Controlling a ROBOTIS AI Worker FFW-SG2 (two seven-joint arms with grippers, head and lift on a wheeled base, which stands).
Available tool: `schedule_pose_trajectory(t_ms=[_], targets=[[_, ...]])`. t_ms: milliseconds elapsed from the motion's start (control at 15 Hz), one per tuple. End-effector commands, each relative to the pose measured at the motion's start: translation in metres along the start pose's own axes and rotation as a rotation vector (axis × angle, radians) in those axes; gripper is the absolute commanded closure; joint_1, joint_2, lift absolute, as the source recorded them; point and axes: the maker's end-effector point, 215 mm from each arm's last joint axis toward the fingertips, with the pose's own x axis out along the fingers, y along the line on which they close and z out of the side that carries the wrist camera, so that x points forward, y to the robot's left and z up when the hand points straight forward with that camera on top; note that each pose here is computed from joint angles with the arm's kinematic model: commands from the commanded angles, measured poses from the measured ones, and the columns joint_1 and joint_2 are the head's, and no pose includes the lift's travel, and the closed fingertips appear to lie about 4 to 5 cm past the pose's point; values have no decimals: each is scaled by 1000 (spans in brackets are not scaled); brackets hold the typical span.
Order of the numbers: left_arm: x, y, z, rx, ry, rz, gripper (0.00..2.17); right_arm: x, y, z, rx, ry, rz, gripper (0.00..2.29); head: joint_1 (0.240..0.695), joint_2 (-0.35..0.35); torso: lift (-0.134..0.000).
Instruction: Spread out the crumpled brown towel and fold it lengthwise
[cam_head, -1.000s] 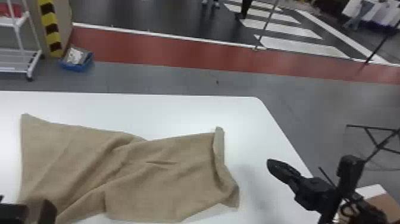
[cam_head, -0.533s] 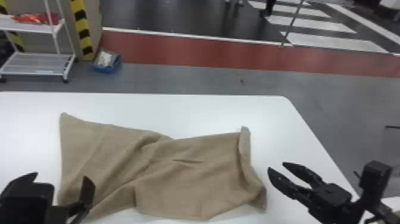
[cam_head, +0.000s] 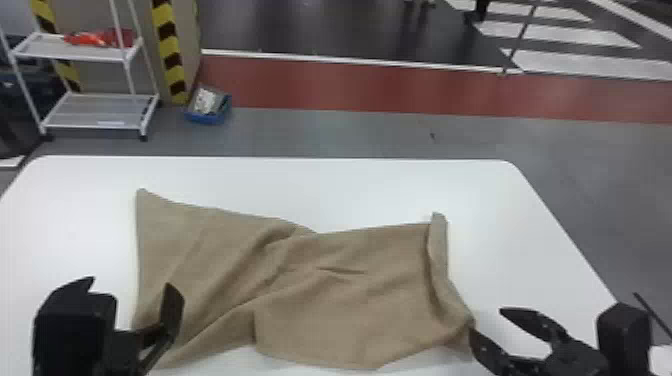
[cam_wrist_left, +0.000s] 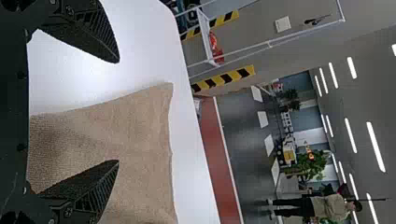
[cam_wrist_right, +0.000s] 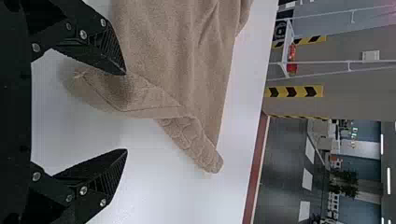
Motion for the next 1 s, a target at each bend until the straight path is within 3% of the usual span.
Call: schedule_pose_trajectory(t_ms=[0,533,733,800,933], targets=[[0,0,2,-4,-5,-1,137,-1,3,-9,-2,17,13,468,695,-158,-125],[-1,6,0,-9,-1,1,137,31,34,-23,-26,82,65,502,695,-117,-125],[-1,8,1,-7,-3,3,137,27,38,1,5,36,96,1308,695,-94,-125],[-1,7,1,-7,-3,0,137,20,38,21,27,-10,110,1423,695,-89,-125],[-1,6,2,-12,-4,-1,137,10,37,63,48,-92,121,1436,695,-78,-125]])
